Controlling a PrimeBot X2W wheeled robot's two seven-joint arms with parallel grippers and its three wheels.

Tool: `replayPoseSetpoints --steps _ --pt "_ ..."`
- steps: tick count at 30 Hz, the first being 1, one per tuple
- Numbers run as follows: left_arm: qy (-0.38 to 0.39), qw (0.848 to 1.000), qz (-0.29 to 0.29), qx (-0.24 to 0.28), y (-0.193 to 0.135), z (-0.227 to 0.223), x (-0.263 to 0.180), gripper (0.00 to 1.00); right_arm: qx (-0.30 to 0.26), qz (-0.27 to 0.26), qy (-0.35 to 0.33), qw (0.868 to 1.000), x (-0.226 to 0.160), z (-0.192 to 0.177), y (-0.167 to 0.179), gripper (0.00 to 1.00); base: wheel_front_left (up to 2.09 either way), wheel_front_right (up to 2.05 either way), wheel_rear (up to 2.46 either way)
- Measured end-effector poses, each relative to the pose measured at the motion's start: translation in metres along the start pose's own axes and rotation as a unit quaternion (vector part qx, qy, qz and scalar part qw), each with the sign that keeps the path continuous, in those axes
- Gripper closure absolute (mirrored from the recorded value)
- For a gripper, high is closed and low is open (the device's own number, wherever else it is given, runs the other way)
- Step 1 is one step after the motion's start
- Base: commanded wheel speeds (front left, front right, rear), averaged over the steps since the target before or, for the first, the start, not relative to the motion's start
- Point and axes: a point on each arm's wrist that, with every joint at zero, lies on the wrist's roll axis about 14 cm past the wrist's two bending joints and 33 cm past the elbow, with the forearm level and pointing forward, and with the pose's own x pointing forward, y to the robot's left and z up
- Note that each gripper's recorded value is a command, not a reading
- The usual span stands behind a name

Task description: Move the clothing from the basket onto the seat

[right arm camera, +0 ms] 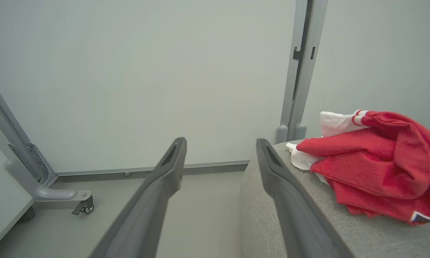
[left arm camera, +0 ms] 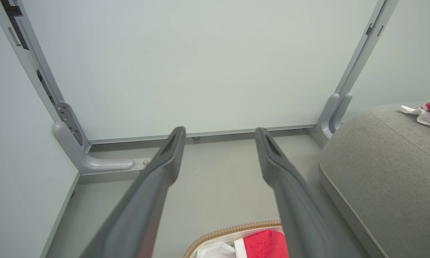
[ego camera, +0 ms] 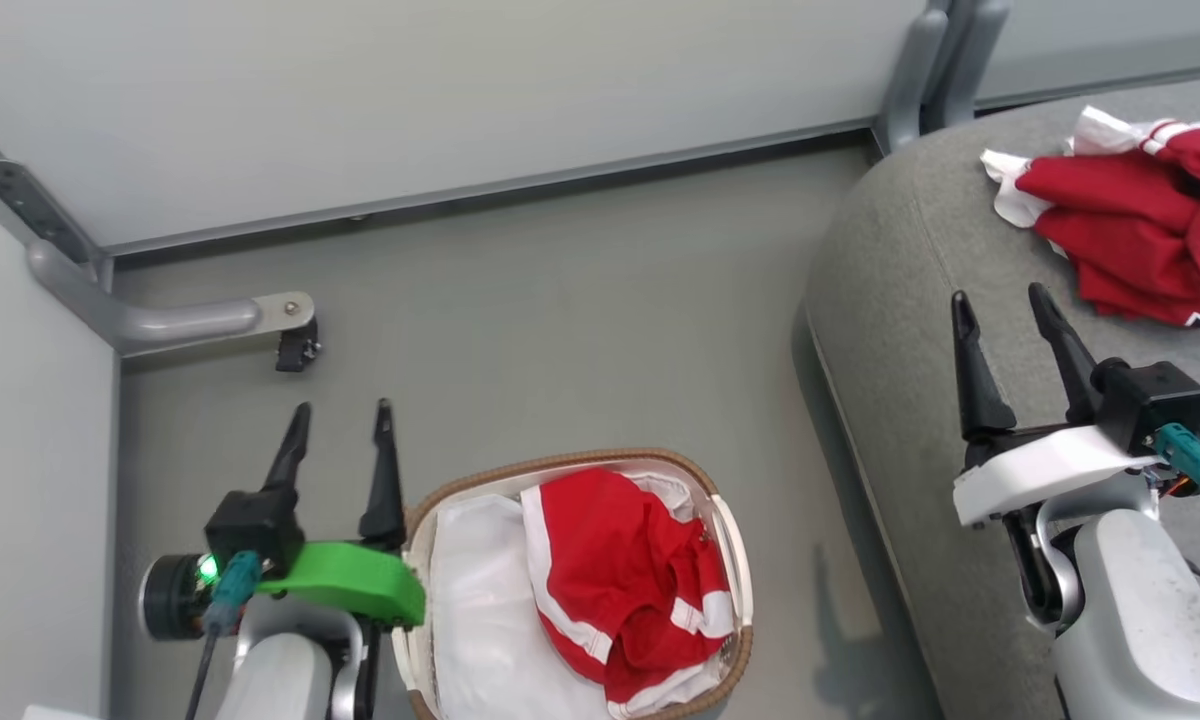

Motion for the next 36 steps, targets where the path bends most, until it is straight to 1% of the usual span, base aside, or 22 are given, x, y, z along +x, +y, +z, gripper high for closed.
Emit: replayPoseSetpoints --steps 5,11,16,22,27,31,33,36 --pt "-0.006 0.999 0.042 0.005 0.027 0.005 -0.022 0.00 0.011 0.018 0.006 1.000 -0.008 -0.003 0.018 0.00 0.00 0.00 0.00" --pt "-0.005 0.998 0.069 0.006 0.042 0.004 -0.048 0.00 0.017 0.021 0.025 0.999 -0.028 -0.013 0.024 0.00 0.00 0.00 0.00" --pt "0.005 0.997 0.073 0.001 0.041 -0.003 -0.066 0.00 0.022 0.016 0.039 0.999 -0.047 -0.020 0.023 0.00 0.00 0.00 0.00" --pt "0.016 0.998 0.061 -0.007 0.032 -0.011 -0.071 0.00 0.023 0.011 0.048 0.999 -0.057 -0.026 0.021 0.00 0.00 0.00 0.00" --pt "0.031 0.998 0.044 -0.013 0.022 -0.021 -0.066 0.00 0.023 0.012 0.049 0.998 -0.054 -0.027 0.022 0.00 0.00 0.00 0.00" --pt "0.037 0.999 0.018 -0.021 0.008 -0.024 -0.046 0.00 0.022 0.021 0.025 0.999 -0.032 -0.014 0.026 0.00 0.00 0.00 0.00" --pt "0.047 0.998 0.004 -0.038 0.001 -0.031 -0.035 0.00 0.024 0.025 0.017 0.999 -0.021 -0.011 0.029 0.00 0.00 0.00 0.00" --pt "0.067 0.997 -0.009 -0.044 -0.005 -0.044 -0.019 0.00 0.029 0.031 0.009 0.999 -0.006 -0.009 0.033 0.00 0.00 0.00 0.00"
